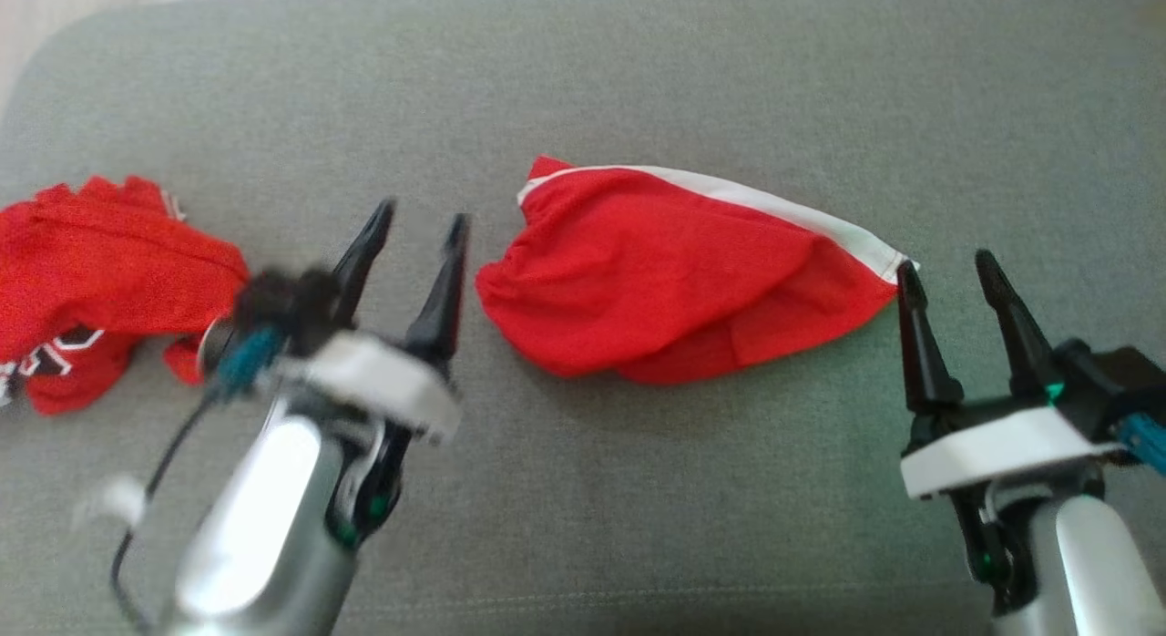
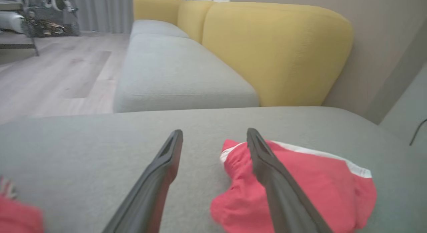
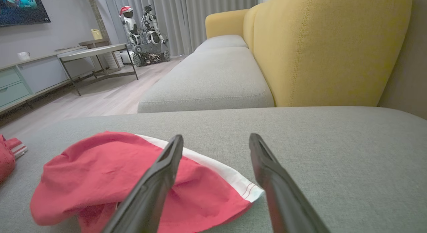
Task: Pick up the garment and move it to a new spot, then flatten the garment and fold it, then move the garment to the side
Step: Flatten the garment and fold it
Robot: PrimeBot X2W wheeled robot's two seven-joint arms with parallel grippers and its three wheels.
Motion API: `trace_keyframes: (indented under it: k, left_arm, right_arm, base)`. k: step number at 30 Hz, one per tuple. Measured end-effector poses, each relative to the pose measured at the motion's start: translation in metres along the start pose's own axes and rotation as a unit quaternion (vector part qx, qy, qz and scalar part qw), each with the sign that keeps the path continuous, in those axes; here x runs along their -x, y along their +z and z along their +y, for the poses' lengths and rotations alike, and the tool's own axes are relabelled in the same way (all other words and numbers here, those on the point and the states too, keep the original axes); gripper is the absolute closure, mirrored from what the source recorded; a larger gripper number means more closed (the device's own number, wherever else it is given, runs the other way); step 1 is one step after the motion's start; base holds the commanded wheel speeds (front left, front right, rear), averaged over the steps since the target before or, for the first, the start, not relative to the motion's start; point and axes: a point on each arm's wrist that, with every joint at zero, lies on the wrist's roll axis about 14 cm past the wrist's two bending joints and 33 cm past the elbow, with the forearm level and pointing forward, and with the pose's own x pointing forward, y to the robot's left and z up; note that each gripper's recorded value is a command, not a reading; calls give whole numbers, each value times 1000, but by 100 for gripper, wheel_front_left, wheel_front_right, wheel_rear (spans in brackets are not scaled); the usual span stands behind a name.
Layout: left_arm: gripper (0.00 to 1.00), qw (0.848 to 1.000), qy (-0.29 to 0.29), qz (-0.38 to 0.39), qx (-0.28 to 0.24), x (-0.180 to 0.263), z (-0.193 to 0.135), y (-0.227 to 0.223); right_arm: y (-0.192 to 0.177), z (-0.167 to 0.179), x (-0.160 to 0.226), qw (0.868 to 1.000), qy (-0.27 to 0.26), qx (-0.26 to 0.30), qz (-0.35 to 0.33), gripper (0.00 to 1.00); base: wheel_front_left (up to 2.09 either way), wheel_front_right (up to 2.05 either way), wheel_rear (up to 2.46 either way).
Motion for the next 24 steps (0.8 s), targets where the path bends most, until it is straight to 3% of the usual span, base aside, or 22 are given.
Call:
trace_keyframes:
  k: [6, 10, 15, 16, 17, 20, 24]
  left_arm:
    - [0, 994, -58, 80, 36, -37, -29, -28]
    - [0, 983, -65, 163, 48, -42, -32, -69]
    - [0, 976, -73, 197, 52, -45, -33, -90]
    - [63, 975, -75, 202, 53, -46, -34, -93]
    - [100, 974, -80, 205, 52, -45, -36, -95]
    - [100, 976, -90, 194, 43, -45, -39, -93]
    - [100, 987, -102, 122, -33, -48, -39, -69]
  right_arm:
    - [-6, -4, -4, 1000, -4, -1, 13, 0]
    - [-16, -14, 0, 999, -19, -3, 28, 0]
    - [-22, -23, 4, 999, -33, -9, 38, 0]
    - [-23, -24, 4, 999, -35, -10, 39, 0]
    - [-23, -26, 4, 998, -37, -11, 39, 0]
    - [-21, -26, 3, 999, -37, -12, 36, 0]
    - [-20, -25, 1, 999, -36, -15, 34, 0]
  base:
    - [0, 0, 0]
    - [0, 0, 0]
    - [0, 0, 0]
    - [0, 0, 0]
    - [0, 0, 0]
    - [0, 0, 0]
    - [0, 0, 0]
